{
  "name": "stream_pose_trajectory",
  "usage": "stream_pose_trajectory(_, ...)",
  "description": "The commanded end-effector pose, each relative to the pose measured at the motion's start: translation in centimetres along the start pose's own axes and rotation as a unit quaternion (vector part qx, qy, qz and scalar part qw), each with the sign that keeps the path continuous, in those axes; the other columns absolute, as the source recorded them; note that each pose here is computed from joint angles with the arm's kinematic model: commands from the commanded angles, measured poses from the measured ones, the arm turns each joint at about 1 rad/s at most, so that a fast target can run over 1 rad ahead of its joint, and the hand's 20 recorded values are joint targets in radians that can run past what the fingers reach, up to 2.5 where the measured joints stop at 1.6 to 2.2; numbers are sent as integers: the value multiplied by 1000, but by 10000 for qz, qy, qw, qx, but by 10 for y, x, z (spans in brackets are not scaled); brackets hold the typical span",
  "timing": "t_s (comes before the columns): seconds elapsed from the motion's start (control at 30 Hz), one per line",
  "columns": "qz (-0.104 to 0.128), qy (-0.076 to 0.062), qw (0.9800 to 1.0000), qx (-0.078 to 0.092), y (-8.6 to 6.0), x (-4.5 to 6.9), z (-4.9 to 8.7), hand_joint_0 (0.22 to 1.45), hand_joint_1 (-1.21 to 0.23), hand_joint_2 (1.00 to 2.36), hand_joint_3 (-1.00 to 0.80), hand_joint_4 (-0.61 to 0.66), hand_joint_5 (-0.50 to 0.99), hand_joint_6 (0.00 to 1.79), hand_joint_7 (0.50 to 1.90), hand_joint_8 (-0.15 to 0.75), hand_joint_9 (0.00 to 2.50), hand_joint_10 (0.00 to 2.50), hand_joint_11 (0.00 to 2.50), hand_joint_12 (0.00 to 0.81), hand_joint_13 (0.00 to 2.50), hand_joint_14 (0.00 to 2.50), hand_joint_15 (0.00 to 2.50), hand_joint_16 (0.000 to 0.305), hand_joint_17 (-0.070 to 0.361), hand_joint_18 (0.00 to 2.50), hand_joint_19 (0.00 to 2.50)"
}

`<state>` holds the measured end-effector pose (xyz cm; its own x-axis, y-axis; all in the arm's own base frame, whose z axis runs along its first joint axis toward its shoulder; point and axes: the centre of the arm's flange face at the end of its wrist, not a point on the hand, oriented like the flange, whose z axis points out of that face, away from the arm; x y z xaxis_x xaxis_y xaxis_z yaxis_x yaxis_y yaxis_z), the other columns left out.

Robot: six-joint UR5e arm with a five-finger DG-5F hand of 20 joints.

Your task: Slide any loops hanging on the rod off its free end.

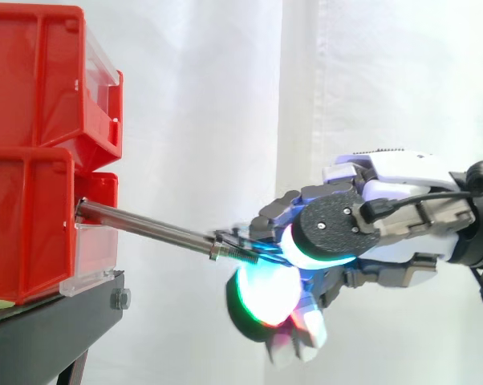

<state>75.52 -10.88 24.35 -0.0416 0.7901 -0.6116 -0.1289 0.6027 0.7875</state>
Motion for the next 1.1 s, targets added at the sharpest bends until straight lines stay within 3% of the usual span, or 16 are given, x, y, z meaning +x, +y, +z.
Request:
stream_pose_trajectory(0.0, 21, 137, 9997, 216, 8, -8, -12, 613, -697, 1010, -19, 138, -189, 920, 814, 369, 1061, 8, 736, 399, 916, 11, 346, 63, 142, 915, 433)
stream_pose_trajectory(0.37, 62, 380, 9975, 597, 24, -23, -29, 612, -698, 1010, -20, 153, -188, 919, 802, 372, 1060, 9, 742, 400, 916, 13, 348, 63, 142, 914, 425)
stream_pose_trajectory(0.53, 104, 439, 9958, 791, 29, -28, -36, 593, -683, 1012, -83, 197, -188, 910, 852, 367, 1054, 11, 740, 396, 909, 11, 354, 63, 141, 896, 439)
stream_pose_trajectory(0.6, 136, 494, 9943, 931, 30, -29, -41, 581, -664, 1013, -139, 204, -187, 905, 887, 366, 1052, 9, 745, 393, 898, 12, 357, 62, 139, 881, 443)
stream_pose_trajectory(0.7, 296, 453, 9923, 1110, 34, -32, -45, 572, -598, 1014, -214, 188, -184, 894, 947, 349, 1037, 14, 738, 378, 866, 12, 368, 57, 129, 823, 477)
stream_pose_trajectory(0.87, 510, 363, 9911, 1175, 40, -34, -46, 574, -531, 1015, -243, 164, -167, 880, 1014, 334, 1026, 12, 735, 366, 842, 13, 378, 52, 117, 755, 507)
stream_pose_trajectory(1.07, 534, 337, 9910, 1183, 42, -33, -45, 593, -683, 1011, -36, 137, -168, 901, 976, 379, 1053, 11, 737, 410, 887, 11, 345, 61, 136, 859, 431)
